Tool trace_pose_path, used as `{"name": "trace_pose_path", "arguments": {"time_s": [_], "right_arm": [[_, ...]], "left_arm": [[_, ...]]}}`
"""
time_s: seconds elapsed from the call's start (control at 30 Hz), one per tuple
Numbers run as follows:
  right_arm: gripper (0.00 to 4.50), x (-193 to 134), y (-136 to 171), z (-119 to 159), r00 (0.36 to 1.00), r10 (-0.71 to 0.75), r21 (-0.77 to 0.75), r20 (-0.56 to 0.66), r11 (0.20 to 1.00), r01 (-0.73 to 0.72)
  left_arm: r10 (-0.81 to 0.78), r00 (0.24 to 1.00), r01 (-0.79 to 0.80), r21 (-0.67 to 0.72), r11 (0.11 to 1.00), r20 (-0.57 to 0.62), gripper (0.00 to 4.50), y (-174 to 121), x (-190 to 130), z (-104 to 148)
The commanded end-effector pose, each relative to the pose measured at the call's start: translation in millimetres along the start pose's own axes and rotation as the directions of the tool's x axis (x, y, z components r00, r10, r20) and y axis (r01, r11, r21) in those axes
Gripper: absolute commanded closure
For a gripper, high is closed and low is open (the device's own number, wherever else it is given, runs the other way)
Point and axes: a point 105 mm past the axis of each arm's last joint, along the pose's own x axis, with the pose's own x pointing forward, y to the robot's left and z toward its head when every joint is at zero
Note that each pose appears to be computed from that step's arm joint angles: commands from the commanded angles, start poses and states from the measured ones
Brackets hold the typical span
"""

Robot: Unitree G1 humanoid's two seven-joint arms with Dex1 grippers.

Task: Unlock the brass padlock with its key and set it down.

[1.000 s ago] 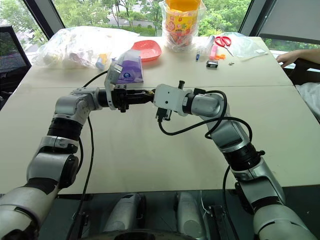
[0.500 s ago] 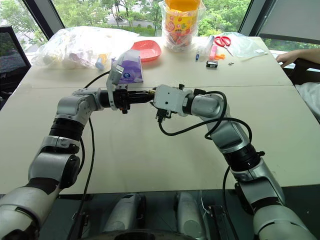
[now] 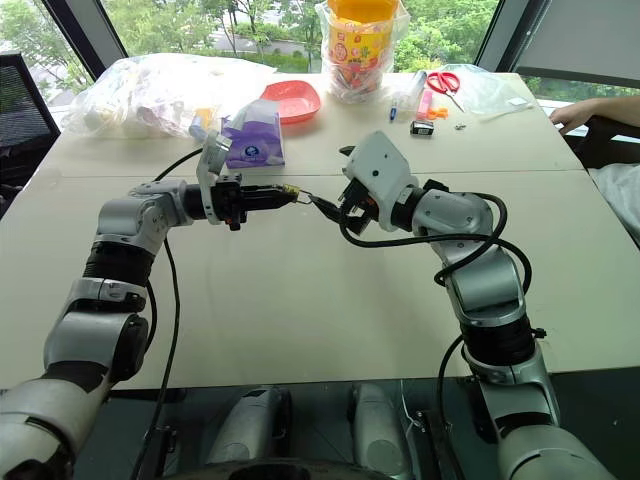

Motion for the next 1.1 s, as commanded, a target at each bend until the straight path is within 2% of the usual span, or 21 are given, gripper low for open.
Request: {"name": "trace_pose_path", "arguments": {"time_s": [0.03, 0.3, 0.43, 0.63, 0.87, 1.1], "right_arm": [[0.06, 0.0, 3.2, 15.8, 0.999, -0.014, -0.015, 0.046, 1.000, 0.014], [0.06, 4.2, 6.7, 9.7, 1.000, -0.004, -0.010, 0.024, 1.000, 0.005], [0.06, 3.7, 2.1, 4.4, 1.000, -0.011, -0.015, 0.005, 1.000, 0.011], [0.06, 3.8, 1.1, -8.4, 0.999, -0.003, -0.008, -0.032, 1.000, 0.003], [0.06, 3.7, 6.9, -13.1, 0.999, 0.025, -0.014, -0.045, 1.000, -0.026], [0.06, -3.7, -9.0, -21.0, 0.996, -0.044, -0.060, -0.076, 0.997, 0.040]], "left_arm": [[-0.060, 0.998, 0.060, 0.044, 0.997, 0.016, 4.50, -13.3, 0.3, 13.6], [-0.093, 0.996, 0.093, 0.050, 0.994, 0.012, 4.50, -25.2, 0.1, 17.3], [-0.106, 0.994, 0.107, 0.067, 0.992, -0.023, 4.50, -31.0, 0.0, 11.0], [-0.128, 0.992, 0.128, 0.049, 0.991, 0.014, 4.50, -37.3, -0.4, 15.9], [-0.108, 0.993, 0.106, 0.057, 0.993, 0.037, 4.50, -34.2, 0.2, 23.4], [-0.091, 0.995, 0.089, 0.056, 0.994, 0.035, 4.50, -30.3, -0.6, 21.5]]}}
